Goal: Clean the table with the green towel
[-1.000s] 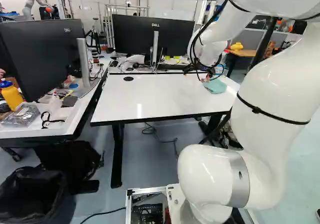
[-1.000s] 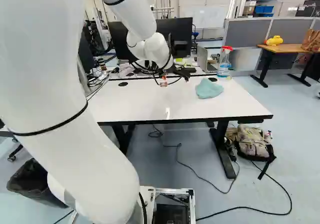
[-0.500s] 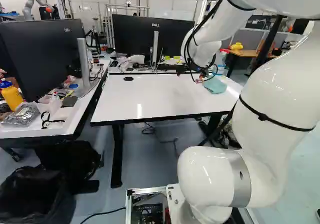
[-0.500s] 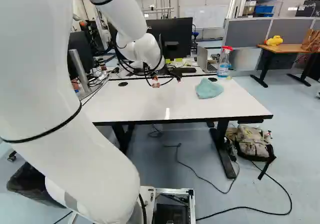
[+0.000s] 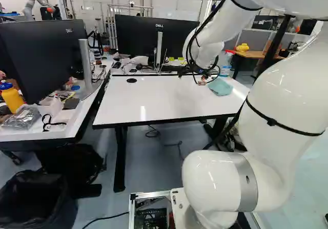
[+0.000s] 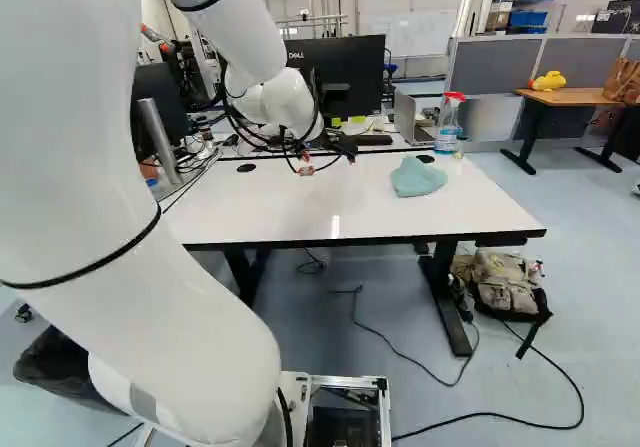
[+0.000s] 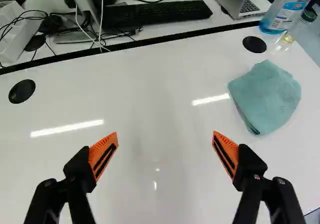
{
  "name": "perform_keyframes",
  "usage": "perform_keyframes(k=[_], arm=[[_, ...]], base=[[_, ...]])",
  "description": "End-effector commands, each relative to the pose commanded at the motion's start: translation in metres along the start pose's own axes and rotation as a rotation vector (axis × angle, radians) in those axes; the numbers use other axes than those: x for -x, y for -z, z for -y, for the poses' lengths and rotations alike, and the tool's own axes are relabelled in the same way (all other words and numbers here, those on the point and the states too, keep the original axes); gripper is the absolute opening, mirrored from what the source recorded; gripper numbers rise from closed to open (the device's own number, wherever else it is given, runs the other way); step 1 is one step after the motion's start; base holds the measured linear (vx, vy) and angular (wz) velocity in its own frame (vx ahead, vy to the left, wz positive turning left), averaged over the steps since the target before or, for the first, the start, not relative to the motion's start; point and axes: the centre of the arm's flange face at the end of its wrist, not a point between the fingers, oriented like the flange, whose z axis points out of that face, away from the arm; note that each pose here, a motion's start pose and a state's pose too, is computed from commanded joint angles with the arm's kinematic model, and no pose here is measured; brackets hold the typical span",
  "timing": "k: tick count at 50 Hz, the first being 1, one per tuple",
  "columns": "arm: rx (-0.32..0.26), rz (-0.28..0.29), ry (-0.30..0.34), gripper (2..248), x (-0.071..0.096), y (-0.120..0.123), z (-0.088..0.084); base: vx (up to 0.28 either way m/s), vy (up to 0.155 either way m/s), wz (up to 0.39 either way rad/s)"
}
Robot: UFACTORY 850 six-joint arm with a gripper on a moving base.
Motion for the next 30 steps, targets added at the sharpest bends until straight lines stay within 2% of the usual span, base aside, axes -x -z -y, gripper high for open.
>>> perform_keyframes(k=[30], arm=[[-0.013, -0.05, 0.013, 247, 0.024, 0.001, 0.008]], base=[[0.0, 0.0, 0.0]])
